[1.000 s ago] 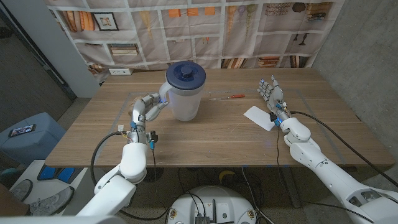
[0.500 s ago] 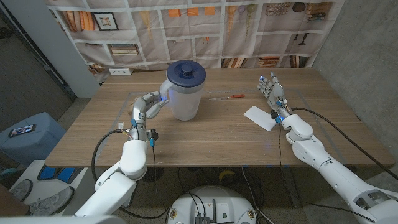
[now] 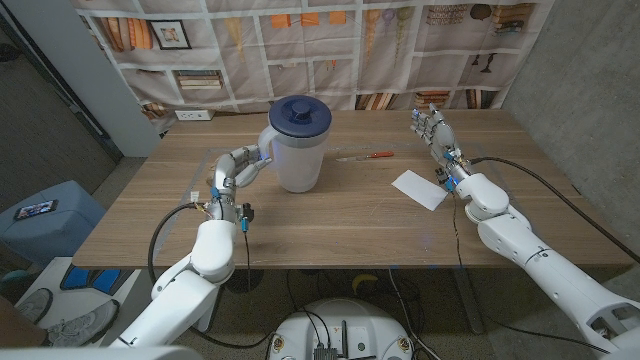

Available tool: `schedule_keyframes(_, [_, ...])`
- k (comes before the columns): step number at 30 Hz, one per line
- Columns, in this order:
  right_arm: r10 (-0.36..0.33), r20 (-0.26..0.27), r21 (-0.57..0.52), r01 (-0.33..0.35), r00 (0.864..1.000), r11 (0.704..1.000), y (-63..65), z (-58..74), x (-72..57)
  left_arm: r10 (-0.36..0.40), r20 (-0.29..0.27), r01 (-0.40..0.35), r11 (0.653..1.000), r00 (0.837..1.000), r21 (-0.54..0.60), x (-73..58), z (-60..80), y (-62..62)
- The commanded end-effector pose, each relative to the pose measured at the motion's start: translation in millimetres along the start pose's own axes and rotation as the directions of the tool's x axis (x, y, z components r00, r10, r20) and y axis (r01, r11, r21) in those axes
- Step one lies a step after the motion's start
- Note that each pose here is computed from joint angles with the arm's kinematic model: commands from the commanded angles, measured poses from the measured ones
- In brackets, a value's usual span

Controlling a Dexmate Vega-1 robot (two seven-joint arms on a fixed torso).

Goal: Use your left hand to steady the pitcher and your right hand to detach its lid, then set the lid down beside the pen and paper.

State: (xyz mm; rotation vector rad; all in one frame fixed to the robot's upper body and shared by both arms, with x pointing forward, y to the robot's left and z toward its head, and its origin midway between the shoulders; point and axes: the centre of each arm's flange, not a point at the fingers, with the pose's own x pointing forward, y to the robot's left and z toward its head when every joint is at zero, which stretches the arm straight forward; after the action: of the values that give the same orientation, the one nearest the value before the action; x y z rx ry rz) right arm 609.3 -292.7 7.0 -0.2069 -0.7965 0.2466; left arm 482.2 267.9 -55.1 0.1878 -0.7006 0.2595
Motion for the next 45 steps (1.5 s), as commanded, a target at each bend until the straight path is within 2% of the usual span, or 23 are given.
schedule_keyframes(1, [0.053, 0.031, -0.102, -0.05, 0.998, 0.994, 2.9, 23.2, 7.9, -0.011, 0.005, 0.011, 1.0, 1.0, -0.007, 8.4, 5.9, 0.8])
schedule_keyframes(11, [0.119, 0.025, -0.248, -0.109, 0.993, 0.963, 9.2, 42.3, 16.6, -0.026, 0.007, 0.026, 1.0, 1.0, -0.003, 13.2, 12.2, 0.7])
schedule_keyframes(22, [0.188, -0.004, -0.408, -0.174, 0.982, 0.896, 14.8, 66.5, 28.7, -0.035, 0.005, 0.036, 0.999, 0.999, -0.011, 18.4, 15.7, -0.4])
schedule_keyframes(24, [0.2, -0.016, -0.442, -0.186, 0.98, 0.878, 15.9, 72.0, 30.6, -0.037, 0.003, 0.037, 0.999, 0.999, -0.012, 18.6, 15.8, -0.9])
schedule_keyframes(25, [0.214, -0.029, -0.483, -0.201, 0.976, 0.852, 17.6, 78.8, 32.7, -0.04, 0.001, 0.04, 0.999, 0.999, -0.009, 19.0, 16.2, -1.1])
schedule_keyframes(26, [0.212, -0.032, -0.484, -0.201, 0.977, 0.851, 17.6, 78.8, 32.7, -0.04, 0.0, 0.04, 0.999, 0.999, -0.008, 19.0, 16.3, -1.1])
schedule_keyframes(36, [0.27, -0.056, -0.595, -0.249, 0.961, 0.764, 19.7, 108.1, 43.1, -0.047, -0.009, 0.047, 0.999, 0.999, -0.01, 21.4, 17.0, -0.6])
schedule_keyframes(42, [0.318, -0.087, -0.663, -0.293, 0.944, 0.689, 23.2, 128.6, 51.8, -0.061, -0.016, 0.061, 0.998, 0.998, -0.01, 25.6, 16.6, 0.1])
schedule_keyframes(43, [0.318, -0.088, -0.663, -0.293, 0.944, 0.688, 23.2, 128.6, 51.9, -0.062, -0.016, 0.061, 0.998, 0.998, -0.01, 25.7, 16.6, 0.1])
schedule_keyframes(45, [0.331, -0.097, -0.678, -0.306, 0.939, 0.669, 23.6, 134.3, 54.5, -0.065, -0.019, 0.065, 0.998, 0.998, -0.01, 27.0, 16.6, 0.2])
